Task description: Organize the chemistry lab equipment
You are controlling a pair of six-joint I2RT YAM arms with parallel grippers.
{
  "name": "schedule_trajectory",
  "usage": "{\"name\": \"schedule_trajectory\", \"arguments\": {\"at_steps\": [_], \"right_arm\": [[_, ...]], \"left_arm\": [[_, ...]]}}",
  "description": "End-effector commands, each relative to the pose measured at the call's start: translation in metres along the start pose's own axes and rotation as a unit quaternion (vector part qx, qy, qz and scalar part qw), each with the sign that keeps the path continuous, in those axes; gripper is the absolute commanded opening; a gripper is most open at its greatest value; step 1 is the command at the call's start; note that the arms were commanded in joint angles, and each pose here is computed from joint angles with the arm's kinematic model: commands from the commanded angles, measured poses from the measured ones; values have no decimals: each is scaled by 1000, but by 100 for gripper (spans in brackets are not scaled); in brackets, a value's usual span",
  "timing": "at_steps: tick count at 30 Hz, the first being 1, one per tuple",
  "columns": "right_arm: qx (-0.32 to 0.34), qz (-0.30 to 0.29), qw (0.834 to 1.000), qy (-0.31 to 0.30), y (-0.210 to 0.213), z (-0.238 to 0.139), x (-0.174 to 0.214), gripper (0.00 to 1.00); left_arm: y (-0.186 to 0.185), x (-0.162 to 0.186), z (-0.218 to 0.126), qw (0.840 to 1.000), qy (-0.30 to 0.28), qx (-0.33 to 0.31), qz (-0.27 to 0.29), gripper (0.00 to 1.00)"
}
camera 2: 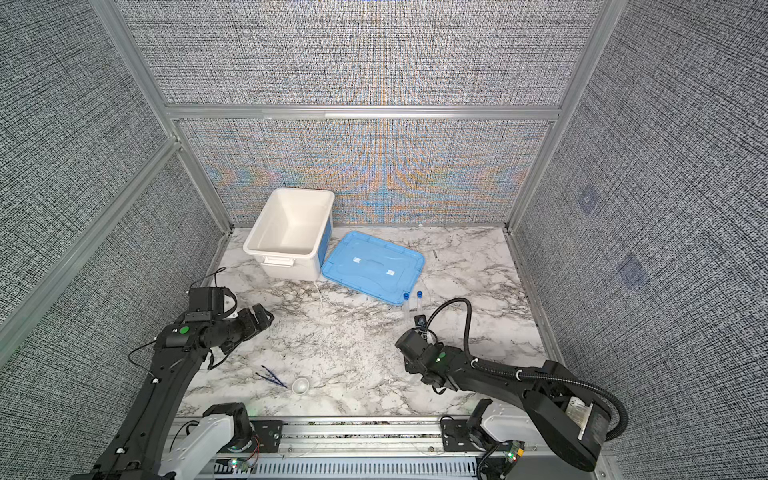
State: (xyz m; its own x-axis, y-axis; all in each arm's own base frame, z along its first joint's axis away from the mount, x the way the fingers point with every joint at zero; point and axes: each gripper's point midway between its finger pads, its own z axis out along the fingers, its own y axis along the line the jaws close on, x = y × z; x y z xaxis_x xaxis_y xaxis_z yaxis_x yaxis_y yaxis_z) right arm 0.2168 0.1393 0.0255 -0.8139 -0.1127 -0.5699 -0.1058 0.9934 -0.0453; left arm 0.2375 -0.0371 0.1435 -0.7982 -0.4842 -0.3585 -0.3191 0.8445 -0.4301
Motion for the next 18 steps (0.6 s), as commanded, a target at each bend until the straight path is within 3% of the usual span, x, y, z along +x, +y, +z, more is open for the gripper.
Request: {"name": "schedule_trajectory", "arguments": {"at_steps": [1, 18], "right_arm": [[6, 5, 1000, 0, -4, 0, -5, 70], [43, 63, 997, 3, -38, 22, -37, 70]], "left_arm": [[-1, 0, 1, 1000, -1, 5, 7, 99], [-2, 0, 1, 1000, -1, 8, 9, 99]]}}
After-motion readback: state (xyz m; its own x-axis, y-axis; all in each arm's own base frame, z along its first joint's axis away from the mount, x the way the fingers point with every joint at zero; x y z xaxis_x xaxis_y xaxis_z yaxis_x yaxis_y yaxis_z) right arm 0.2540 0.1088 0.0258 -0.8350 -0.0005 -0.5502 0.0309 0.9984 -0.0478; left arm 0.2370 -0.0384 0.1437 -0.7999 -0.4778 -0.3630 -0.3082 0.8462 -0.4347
